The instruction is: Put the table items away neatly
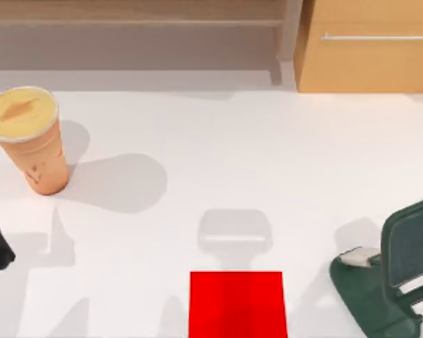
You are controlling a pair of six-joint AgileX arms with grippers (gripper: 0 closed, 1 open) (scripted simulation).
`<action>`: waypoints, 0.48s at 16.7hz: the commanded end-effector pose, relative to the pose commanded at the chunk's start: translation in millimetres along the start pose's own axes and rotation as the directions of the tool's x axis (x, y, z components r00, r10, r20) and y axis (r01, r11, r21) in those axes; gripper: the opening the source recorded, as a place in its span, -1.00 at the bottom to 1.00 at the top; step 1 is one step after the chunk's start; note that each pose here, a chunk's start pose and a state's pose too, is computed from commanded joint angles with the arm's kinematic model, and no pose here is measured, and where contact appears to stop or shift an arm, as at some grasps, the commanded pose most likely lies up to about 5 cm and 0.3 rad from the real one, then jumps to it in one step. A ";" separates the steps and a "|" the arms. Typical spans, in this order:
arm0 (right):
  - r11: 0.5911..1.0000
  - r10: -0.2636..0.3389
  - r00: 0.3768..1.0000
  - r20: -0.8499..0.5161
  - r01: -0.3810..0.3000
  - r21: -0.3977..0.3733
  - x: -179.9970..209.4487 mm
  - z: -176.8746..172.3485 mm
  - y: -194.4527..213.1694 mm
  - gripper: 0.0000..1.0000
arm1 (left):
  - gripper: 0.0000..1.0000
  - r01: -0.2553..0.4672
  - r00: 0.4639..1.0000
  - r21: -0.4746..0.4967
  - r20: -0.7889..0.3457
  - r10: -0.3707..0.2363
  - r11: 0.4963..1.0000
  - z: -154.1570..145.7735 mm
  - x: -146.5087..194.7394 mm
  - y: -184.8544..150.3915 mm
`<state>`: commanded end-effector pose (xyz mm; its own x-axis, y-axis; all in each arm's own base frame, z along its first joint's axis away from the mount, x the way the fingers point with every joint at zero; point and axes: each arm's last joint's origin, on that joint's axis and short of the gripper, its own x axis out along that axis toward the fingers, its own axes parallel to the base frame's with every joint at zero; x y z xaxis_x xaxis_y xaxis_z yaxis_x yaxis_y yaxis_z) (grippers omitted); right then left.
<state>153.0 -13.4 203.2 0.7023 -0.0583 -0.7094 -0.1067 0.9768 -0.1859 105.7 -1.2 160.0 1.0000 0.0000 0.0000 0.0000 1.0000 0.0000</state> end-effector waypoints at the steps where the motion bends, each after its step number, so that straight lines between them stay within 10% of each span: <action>1: 1.000 0.011 0.998 -0.057 -0.012 -0.012 2.8 4.5 -2.3 1.00 | 1.00 0.000 1.000 0.000 0.000 0.000 1.000 0.0 0.0 0.0; 8: 0.985 0.118 0.872 -0.475 -0.165 -0.058 40.2 32.0 -19.4 1.00 | 1.00 0.000 1.000 0.000 0.000 0.000 1.000 0.0 0.0 0.0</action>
<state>205.8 -28.2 200.1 0.2660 -0.0332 -0.9634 -0.2618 0.9594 -0.1054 105.7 -1.2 160.0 1.0000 0.0000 0.0000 0.0000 1.0000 0.0000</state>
